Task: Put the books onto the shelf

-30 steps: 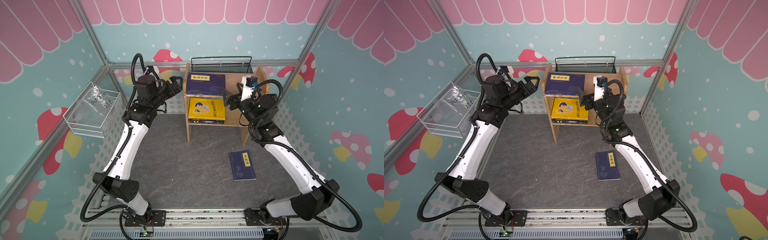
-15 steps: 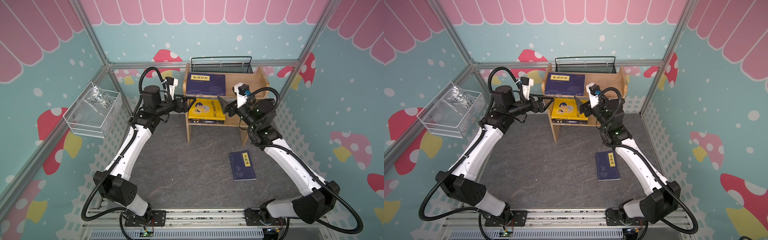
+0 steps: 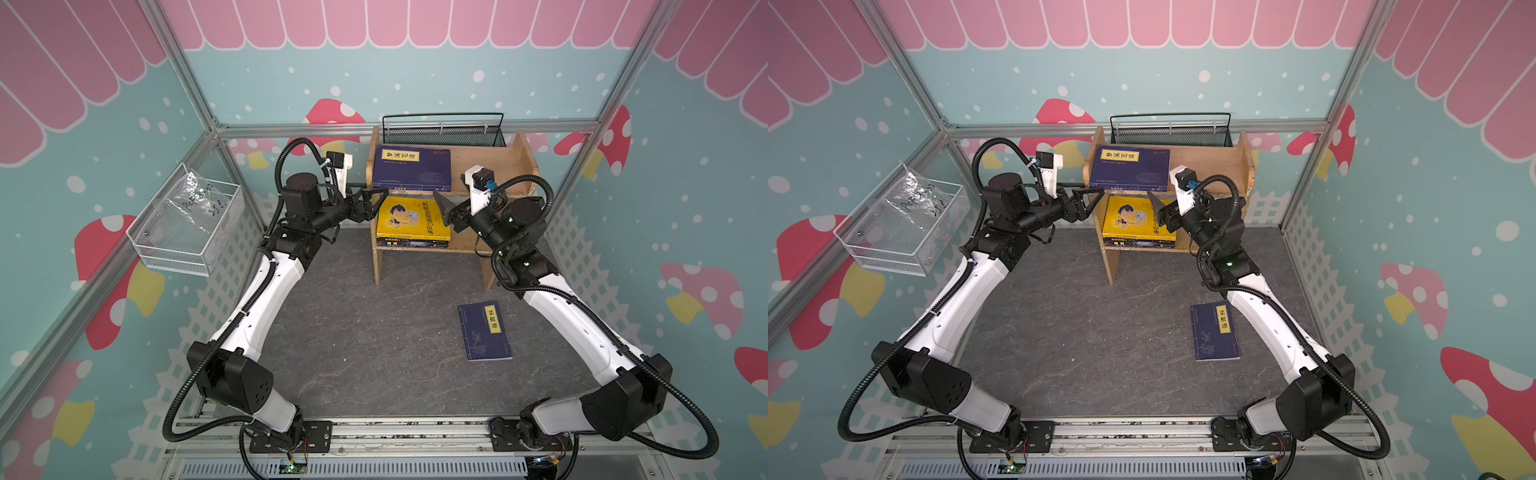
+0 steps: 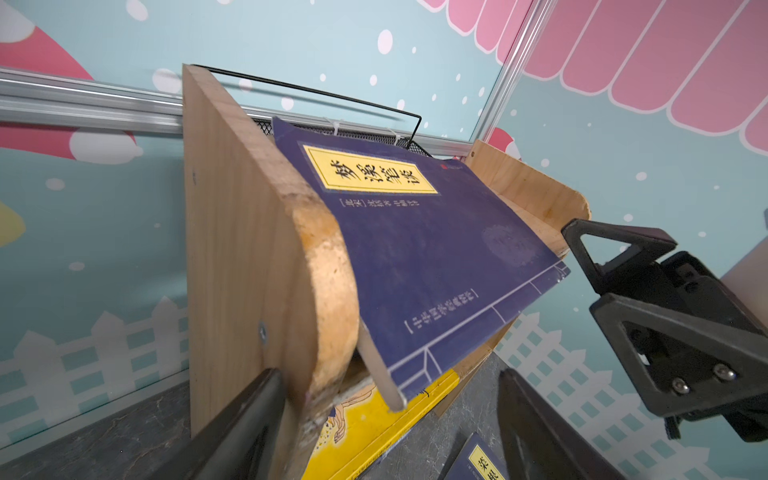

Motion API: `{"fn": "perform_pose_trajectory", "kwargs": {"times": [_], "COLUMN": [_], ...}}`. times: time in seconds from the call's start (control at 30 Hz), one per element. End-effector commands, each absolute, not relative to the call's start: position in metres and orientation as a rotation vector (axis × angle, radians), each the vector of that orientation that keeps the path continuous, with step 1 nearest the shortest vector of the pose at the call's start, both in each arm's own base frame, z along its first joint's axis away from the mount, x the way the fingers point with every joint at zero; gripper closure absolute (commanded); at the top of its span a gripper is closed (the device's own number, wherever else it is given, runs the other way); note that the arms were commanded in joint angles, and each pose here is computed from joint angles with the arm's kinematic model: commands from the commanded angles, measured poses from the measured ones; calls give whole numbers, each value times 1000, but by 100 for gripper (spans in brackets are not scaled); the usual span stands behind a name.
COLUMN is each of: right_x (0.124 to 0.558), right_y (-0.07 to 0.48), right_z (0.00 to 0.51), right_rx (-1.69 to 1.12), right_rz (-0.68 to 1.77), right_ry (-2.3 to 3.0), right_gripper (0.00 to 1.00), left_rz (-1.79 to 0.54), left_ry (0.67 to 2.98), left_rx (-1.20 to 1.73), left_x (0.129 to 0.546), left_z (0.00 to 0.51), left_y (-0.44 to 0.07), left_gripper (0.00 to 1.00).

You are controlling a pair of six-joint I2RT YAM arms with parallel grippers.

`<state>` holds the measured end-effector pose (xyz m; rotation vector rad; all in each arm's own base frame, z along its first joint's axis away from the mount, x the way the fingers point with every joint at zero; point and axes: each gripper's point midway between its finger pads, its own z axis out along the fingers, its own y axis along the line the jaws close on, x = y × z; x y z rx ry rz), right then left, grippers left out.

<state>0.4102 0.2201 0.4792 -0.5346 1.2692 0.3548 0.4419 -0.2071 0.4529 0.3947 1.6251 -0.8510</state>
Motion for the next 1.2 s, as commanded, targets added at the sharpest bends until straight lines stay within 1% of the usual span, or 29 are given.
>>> {"fn": "perform_pose_trajectory", "kwargs": {"times": [0.0, 0.23, 0.43, 0.6, 0.8, 1.07, 1.17], "right_x": [414, 422, 425, 425, 422, 428, 431], "right_y": [223, 225, 224, 226, 227, 228, 227], "right_z": [476, 471, 471, 471, 474, 473, 473], "right_rx": [-549, -540, -528, -532, -534, -501, -484], "right_rz": [347, 344, 341, 353, 369, 390, 395], "right_ry": [1255, 1270, 1276, 1275, 1263, 1270, 1276], "right_gripper": [24, 29, 29, 28, 25, 25, 28], "left_rz": [-832, -822, -807, -787, -786, -774, -762], "left_ry": [1566, 1570, 1580, 1590, 1589, 1601, 1604], "left_rx": [397, 403, 412, 402, 426, 457, 450], "left_x": [437, 438, 439, 445, 443, 443, 446], "left_z": [469, 467, 463, 458, 456, 449, 448], "left_y": [-205, -205, -205, -203, -206, -209, -207], "left_gripper": [22, 26, 27, 30, 31, 31, 34]}}
